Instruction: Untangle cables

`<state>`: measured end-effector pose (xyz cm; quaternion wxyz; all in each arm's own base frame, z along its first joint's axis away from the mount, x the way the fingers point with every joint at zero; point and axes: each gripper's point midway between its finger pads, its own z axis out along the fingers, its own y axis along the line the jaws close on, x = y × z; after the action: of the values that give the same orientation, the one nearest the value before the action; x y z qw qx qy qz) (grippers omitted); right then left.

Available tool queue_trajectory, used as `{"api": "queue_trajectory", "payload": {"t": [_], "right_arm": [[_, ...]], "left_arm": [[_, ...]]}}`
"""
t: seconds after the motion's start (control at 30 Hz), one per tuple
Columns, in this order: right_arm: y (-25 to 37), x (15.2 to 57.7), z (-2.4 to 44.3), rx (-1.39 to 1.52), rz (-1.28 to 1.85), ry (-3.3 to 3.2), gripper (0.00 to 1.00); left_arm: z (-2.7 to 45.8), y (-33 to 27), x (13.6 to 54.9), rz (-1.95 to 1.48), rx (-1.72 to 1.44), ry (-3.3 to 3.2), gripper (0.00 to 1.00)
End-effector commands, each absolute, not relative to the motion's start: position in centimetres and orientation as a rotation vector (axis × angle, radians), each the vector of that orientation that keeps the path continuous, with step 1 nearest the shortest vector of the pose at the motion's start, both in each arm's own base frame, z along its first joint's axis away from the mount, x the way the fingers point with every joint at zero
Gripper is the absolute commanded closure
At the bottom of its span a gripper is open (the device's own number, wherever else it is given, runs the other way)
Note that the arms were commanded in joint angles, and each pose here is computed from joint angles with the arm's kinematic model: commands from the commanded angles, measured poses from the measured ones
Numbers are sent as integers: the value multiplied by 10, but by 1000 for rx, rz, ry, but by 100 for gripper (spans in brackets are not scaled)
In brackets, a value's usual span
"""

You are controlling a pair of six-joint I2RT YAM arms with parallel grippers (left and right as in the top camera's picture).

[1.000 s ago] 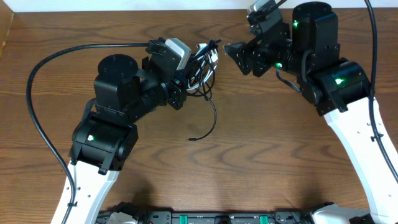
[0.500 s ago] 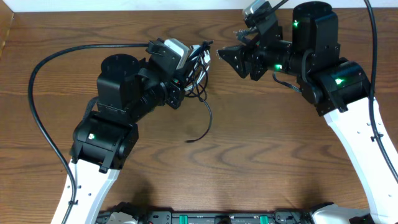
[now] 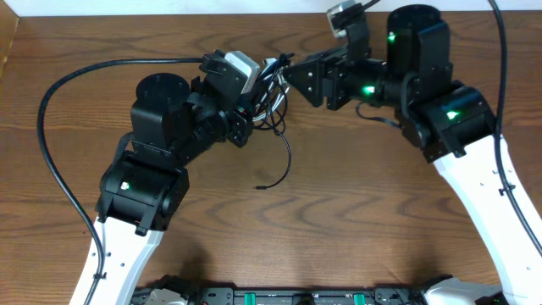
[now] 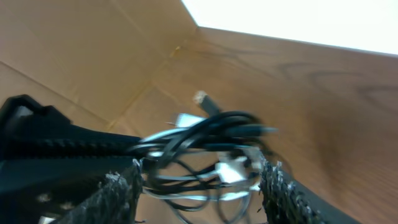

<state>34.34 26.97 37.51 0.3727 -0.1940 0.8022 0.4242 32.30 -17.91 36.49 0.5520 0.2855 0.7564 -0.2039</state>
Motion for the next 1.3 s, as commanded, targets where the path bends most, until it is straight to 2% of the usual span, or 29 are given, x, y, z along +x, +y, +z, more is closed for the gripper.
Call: {"api": "queue_trajectory", "payload": {"t": [0.0,0.13,0.37,0.4,0.43,0.53,0.7,0.8,0.9,0.97,1.1,1.27], "right_arm": [[284,334,386,-455,1180,2059,51],[286,337,392,-427,1194,2040,57],[287,336,392,-421,1197,2046,57],[287,337,392,-421,1196,2046,59],[286,338,391,-414,1187,2047,64],[283,343,390,-389,1152,2048,60],[280,347,389,-373,1125,2046,60],[279,349,389,-365,1114,2047,70],[279,349,389,-362,1111,2047,75],[279,349,389,-362,1110,2047,74],[278,350,390,-360,1107,2043,61],[278,351,390,-355,1100,2040,75]], "left_arm": [[382,-189,316,-494,739,1714,93],[382,-190,316,-491,742,1713,92],[389,-191,317,-489,738,1681,92],[390,-191,318,-489,738,1676,93],[393,-192,318,-489,738,1660,92],[395,-195,316,-494,744,1651,92],[396,-196,315,-496,746,1648,93],[396,-196,315,-496,746,1649,92],[396,-196,315,-496,746,1648,93],[396,-196,315,-496,746,1648,92],[396,-196,315,-503,746,1648,93],[396,-202,311,-516,763,1641,92]]}}
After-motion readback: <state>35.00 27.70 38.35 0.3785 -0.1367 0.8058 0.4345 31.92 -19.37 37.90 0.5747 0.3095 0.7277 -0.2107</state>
